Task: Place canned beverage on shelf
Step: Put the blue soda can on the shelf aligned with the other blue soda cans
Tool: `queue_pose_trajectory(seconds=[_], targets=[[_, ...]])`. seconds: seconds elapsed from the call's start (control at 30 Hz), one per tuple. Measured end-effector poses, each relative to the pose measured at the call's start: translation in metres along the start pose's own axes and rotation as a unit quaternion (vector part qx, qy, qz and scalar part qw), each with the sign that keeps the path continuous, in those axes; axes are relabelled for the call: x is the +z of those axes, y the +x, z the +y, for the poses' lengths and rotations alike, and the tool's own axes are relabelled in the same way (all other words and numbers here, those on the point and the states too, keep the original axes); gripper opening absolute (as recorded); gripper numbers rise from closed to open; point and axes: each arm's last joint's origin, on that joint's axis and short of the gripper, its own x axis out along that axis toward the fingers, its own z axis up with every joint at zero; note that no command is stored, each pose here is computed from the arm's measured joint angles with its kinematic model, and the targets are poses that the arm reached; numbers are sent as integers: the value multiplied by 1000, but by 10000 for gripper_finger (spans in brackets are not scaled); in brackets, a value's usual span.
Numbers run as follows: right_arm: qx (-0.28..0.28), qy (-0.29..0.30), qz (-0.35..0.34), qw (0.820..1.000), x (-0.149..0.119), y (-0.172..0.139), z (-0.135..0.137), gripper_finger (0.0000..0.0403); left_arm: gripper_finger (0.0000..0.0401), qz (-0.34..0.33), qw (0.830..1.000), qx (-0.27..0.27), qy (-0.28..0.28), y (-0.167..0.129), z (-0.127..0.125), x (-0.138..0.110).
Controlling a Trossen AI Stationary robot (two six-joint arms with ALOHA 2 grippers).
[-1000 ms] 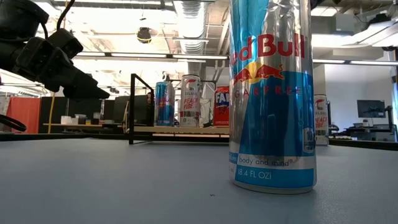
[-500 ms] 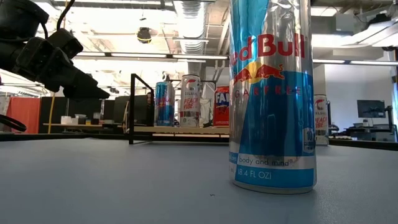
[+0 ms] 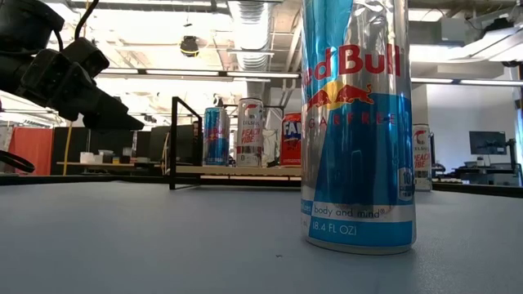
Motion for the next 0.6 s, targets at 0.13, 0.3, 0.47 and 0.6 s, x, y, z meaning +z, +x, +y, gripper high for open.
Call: queue_pose_trajectory(seconds=[0.13, 0.3, 0.47, 0.6], targets=[[-1, 11, 0, 1000, 0, 0, 0, 0, 357, -18, 1000, 9, 9, 0, 0, 3], [2, 19, -2, 1000, 0, 0, 2, 0, 357, -50, 995, 11, -83, -1, 0, 12], [3, 17, -5, 1000, 1, 0, 2, 0, 357, -80, 980, 40, -178, -2, 1, 18], [1, 9, -4, 1000, 1, 0, 2, 0, 357, -65, 968, 56, -234, -2, 3, 14]])
